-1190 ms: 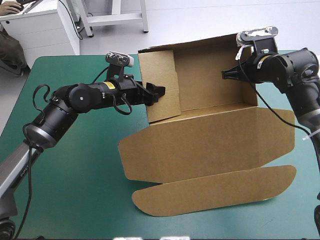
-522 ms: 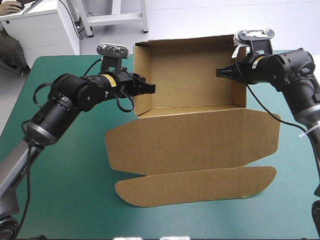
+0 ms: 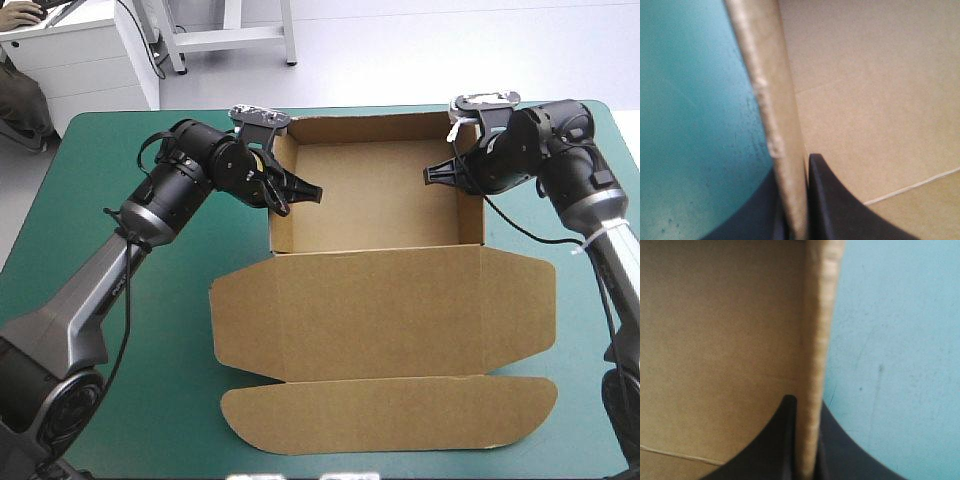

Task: Fold the box

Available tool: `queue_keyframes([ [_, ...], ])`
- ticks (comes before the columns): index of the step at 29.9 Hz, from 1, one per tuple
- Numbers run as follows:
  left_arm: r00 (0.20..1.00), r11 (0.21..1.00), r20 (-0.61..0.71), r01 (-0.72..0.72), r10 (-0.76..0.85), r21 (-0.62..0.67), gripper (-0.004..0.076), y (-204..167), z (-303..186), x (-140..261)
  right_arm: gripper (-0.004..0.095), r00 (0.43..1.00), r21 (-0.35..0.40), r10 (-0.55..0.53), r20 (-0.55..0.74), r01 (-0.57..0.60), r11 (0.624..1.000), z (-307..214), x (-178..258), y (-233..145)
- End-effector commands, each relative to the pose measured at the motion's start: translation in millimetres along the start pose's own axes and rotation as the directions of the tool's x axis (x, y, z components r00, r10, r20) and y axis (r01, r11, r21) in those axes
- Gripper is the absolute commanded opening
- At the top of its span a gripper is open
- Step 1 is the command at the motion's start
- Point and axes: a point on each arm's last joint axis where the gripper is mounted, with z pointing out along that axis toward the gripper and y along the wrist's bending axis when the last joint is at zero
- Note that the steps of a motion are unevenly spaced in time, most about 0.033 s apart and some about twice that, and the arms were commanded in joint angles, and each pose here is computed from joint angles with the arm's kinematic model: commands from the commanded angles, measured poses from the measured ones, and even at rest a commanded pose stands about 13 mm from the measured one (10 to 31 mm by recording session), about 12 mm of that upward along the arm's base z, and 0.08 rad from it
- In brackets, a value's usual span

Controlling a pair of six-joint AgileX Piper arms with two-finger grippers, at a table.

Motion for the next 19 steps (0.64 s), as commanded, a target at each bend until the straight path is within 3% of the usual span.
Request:
queue_keyframes([
  [1,0.997,0.996,0.055,-0.055,0.051,0.069,-0.0008,-14.9,-15.1,-9.4,-0.0014,0.999,-0.117,-0.011,0.04,0.016,0.993,-9.1,-5.3,14.0],
  [14,0.993,0.997,-0.087,-0.073,0.075,0.03,-0.0007,-13.3,51.1,-7.4,-0.0014,0.983,-0.13,-0.006,-0.185,-0.019,0.991,56.8,-0.8,16.4],
  [19,0.987,0.997,-0.161,0.003,0.009,0.074,0.0004,-3.7,76.5,-5.8,-0.0014,0.967,-0.124,-0.005,-0.255,-0.028,0.992,83.3,2.0,16.3],
])
